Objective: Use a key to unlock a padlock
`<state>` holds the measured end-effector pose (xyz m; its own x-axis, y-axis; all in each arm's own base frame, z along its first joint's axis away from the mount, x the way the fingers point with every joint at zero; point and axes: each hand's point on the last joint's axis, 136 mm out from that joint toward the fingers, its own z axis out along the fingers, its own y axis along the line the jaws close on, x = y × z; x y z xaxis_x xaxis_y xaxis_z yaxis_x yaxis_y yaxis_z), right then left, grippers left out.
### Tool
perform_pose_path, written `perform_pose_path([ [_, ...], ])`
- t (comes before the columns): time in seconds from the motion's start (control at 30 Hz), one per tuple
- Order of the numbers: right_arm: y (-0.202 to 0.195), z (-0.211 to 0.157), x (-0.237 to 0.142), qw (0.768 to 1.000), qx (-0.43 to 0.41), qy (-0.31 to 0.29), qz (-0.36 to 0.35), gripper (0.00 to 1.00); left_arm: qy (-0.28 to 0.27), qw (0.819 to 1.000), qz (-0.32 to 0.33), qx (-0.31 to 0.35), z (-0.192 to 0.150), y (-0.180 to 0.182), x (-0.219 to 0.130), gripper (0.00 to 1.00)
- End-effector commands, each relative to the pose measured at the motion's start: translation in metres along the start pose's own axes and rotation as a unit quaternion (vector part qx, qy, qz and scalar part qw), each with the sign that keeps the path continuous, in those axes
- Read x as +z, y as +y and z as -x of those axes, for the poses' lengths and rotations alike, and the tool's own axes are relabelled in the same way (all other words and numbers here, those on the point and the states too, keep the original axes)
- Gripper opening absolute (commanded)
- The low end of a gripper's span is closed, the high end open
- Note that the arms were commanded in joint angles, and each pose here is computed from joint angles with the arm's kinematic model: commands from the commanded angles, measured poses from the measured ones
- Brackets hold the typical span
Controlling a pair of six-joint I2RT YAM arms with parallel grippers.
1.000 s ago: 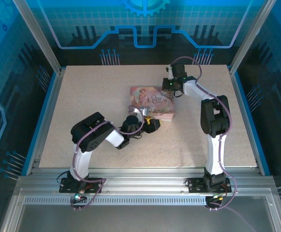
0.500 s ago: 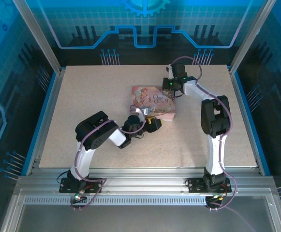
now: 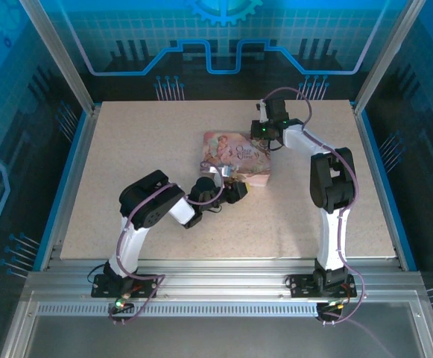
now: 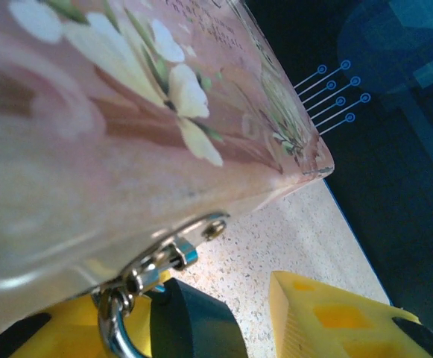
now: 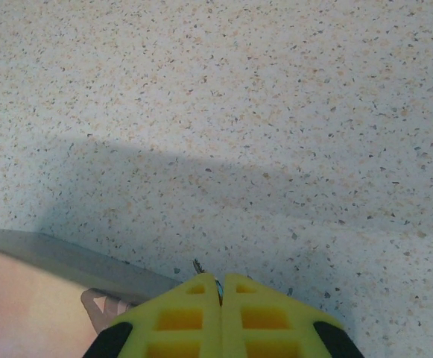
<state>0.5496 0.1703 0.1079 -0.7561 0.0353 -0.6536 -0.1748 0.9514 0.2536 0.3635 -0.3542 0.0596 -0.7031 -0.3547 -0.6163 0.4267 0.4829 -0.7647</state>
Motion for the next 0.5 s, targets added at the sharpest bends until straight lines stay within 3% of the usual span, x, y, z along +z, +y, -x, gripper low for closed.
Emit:
perform_pose_path([
  [0.0,0.008,-0.010,-0.007,1.000,-0.008,0.018,0.010,0.00,-0.002,1.000,0.005,-0.003,0.008,0.004,-0.006,0.39],
  [0.2,0.008,-0.010,-0.008,1.000,-0.007,0.017,0.011,0.00,0.002,1.000,0.020,-0.011,0.008,0.012,-0.010,0.47],
  [0.47,0.008,-0.011,-0.009,1.000,-0.007,0.017,0.012,0.00,0.000,0.999,0.031,-0.018,0.011,0.019,-0.018,0.39],
])
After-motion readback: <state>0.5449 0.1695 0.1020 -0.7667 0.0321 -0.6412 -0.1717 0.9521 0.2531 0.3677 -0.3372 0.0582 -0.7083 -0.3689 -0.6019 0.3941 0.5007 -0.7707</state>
